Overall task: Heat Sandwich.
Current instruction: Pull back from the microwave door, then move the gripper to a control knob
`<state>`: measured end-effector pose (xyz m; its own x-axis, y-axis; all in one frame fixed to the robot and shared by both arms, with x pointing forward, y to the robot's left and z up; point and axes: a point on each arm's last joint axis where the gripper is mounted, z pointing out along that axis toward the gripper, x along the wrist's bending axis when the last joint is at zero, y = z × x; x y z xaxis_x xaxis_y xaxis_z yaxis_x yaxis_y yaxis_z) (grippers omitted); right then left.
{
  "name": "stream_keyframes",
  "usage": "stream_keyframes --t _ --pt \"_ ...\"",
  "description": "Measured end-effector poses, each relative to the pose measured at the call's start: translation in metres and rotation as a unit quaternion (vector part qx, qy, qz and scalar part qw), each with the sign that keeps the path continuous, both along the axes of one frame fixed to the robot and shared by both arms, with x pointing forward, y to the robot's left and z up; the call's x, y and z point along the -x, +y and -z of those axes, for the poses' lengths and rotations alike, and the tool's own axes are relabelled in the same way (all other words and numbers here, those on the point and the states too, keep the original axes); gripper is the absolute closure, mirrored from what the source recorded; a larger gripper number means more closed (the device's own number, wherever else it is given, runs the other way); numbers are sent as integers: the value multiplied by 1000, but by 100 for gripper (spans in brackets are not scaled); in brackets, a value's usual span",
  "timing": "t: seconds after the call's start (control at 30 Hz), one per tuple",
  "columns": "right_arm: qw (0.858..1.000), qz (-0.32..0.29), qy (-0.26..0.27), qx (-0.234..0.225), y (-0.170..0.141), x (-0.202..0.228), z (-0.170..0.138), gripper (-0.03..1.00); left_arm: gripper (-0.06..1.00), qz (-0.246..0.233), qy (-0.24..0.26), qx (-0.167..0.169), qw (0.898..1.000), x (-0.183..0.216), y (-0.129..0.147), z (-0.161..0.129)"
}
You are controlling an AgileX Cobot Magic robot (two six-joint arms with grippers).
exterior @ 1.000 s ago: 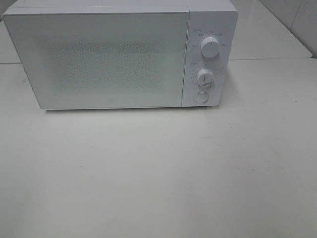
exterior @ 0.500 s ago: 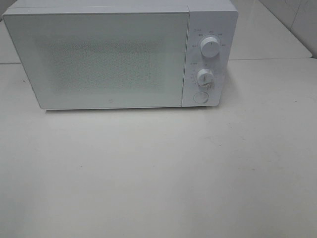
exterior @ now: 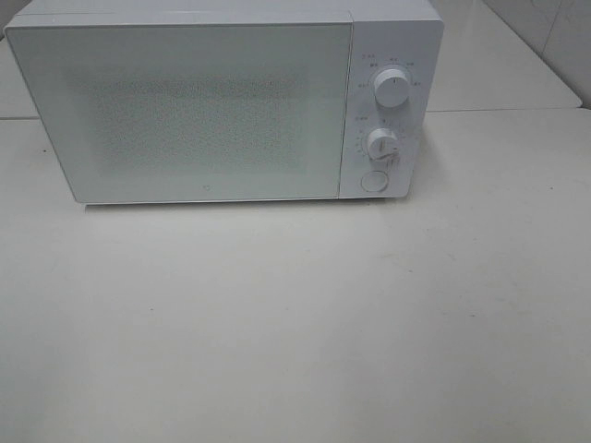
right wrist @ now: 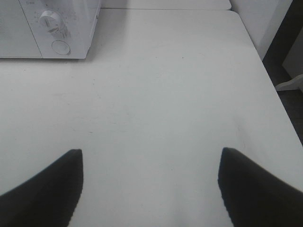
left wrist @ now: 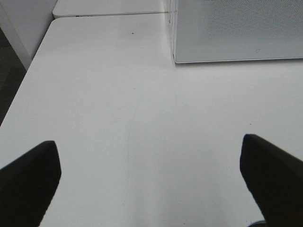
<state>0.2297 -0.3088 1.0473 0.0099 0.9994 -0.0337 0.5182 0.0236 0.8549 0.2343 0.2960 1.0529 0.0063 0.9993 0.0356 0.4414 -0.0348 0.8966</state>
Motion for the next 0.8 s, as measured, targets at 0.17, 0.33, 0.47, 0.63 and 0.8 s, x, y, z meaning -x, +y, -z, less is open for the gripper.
stream_keyframes --t 0.17,0.33,0.47,0.63,0.8 --pt "1000 0 0 0 0 0 0 21 -3 0 0 0 1000 0 0 0" --pt "1000 0 0 0 0 0 0 21 -2 0 0 0 1000 0 0 0" --pt "1000 0 0 0 0 0 0 21 -2 0 0 0 1000 0 0 0" --pt "1000 0 -13 -1 0 1 -4 21 -2 0 0 0 1000 0 0 0" --pt "999 -3 -53 -3 0 1 -15 21 -2 0 0 0 1000 0 0 0"
